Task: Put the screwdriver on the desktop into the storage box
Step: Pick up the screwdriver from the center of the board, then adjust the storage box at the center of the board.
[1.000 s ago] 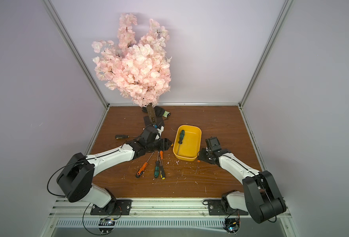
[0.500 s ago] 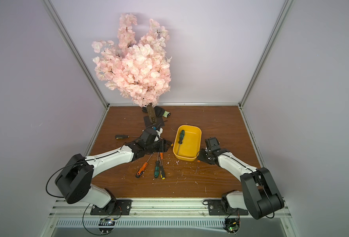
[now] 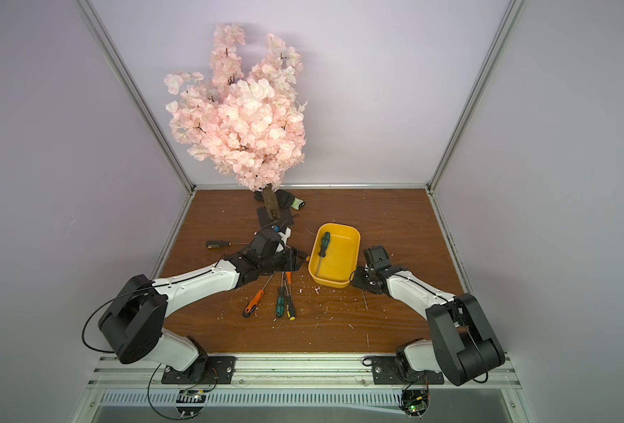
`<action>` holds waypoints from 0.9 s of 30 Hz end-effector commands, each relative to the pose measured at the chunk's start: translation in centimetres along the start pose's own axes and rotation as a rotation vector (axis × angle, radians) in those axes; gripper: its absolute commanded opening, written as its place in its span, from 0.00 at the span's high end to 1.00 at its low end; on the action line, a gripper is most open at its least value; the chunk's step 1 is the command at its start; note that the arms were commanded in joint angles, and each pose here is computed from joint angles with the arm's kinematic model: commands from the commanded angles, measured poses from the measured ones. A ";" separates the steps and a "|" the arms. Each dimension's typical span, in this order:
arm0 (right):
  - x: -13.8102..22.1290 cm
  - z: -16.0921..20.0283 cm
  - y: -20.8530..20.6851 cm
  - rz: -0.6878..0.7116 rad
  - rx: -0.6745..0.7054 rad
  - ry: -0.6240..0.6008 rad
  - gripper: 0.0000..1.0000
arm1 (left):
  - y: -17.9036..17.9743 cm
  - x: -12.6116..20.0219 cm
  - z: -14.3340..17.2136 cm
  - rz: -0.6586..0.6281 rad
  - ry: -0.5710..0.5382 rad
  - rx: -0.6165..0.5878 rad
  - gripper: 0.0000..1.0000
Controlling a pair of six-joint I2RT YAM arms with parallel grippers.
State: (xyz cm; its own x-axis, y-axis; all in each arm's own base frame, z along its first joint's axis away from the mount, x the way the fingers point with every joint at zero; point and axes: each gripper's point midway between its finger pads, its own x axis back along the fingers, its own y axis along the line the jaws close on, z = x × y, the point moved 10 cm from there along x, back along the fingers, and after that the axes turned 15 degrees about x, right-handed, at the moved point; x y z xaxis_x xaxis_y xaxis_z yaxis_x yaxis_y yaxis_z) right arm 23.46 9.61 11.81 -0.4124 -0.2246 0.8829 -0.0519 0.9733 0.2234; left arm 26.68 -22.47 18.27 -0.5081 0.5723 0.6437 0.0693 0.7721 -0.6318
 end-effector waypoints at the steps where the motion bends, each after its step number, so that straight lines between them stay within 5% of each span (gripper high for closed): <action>1: -0.2 0.6 -0.4 0.043 0.011 0.032 0.62 | -0.1 0.0 0.2 0.005 -0.004 -0.003 0.36; 27: 0.3 0.8 -1.4 0.100 0.007 0.043 0.70 | -1.4 -3.6 1.7 0.067 0.178 -0.070 0.45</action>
State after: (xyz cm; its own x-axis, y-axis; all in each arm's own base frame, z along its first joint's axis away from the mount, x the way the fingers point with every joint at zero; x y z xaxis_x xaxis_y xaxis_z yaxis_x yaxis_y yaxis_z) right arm 23.29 8.88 11.70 -0.4060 -0.1764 0.8967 -0.0320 0.9833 0.1789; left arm 27.27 -24.86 16.07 -0.3882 0.6301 0.6726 0.1032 0.7549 -0.6477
